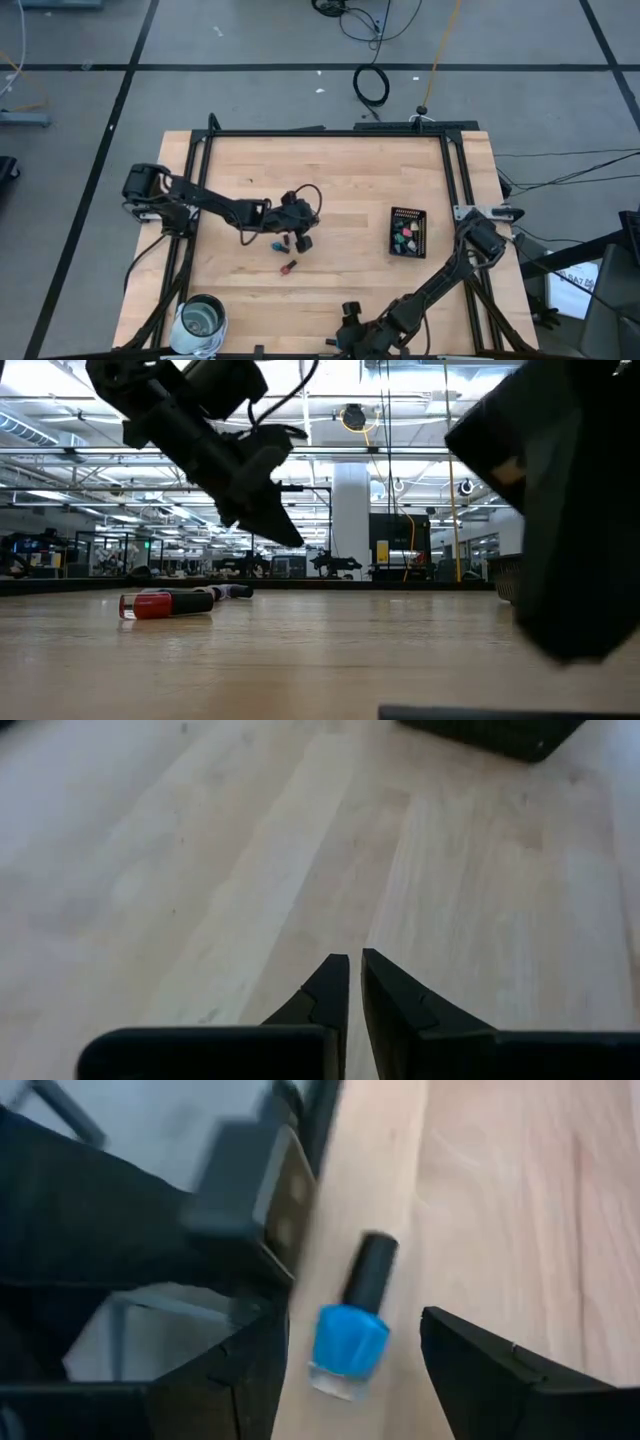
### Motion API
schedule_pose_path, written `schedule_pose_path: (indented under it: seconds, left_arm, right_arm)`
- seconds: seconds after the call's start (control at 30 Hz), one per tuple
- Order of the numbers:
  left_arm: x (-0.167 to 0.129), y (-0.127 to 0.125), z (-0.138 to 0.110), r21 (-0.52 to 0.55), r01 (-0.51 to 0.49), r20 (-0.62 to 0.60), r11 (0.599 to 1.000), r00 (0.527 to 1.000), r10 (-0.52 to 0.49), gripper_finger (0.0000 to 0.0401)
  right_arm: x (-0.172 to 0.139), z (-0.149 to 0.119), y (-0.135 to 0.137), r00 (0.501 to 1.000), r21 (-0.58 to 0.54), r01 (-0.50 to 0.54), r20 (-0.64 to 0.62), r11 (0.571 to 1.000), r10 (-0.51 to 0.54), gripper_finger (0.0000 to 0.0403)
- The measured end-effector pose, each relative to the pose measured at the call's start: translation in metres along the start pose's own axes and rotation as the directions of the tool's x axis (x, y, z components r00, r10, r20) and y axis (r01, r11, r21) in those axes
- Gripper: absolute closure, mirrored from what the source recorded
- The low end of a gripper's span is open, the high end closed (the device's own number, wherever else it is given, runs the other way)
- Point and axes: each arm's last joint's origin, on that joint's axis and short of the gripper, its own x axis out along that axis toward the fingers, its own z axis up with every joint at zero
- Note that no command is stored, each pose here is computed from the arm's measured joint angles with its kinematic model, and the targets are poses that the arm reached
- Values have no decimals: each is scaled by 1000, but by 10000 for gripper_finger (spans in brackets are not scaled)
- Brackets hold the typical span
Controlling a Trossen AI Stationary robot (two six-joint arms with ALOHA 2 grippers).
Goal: Pick & Place Nail Polish
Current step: Put the blue nail polish into the black basket
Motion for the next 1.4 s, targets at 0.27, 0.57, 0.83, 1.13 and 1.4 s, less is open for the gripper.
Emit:
schedule_pose_path:
  seconds: [0.27,0.57,0.83,1.13,1.4]
  left_arm:
    - [0,-3,3,-62,54,27,997,998,-52,370]
    - [-28,-6,27,8,211,124,977,970,-210,370]
    - [-59,-19,35,36,359,130,933,924,-360,370]
    - [-73,-43,23,92,414,65,906,905,-420,371]
    - [-78,-53,13,113,404,12,908,913,-408,371]
  right_arm:
    - [2,-4,-12,985,-49,170,-6,984,-170,190]
    - [5,1,-52,899,-81,434,-21,897,-437,190]
    - [0,22,-79,891,-25,453,-14,891,-453,190]
    - [-28,44,-65,972,19,235,20,972,-236,190]
    - [-1,28,-60,986,-59,166,-15,984,-167,190]
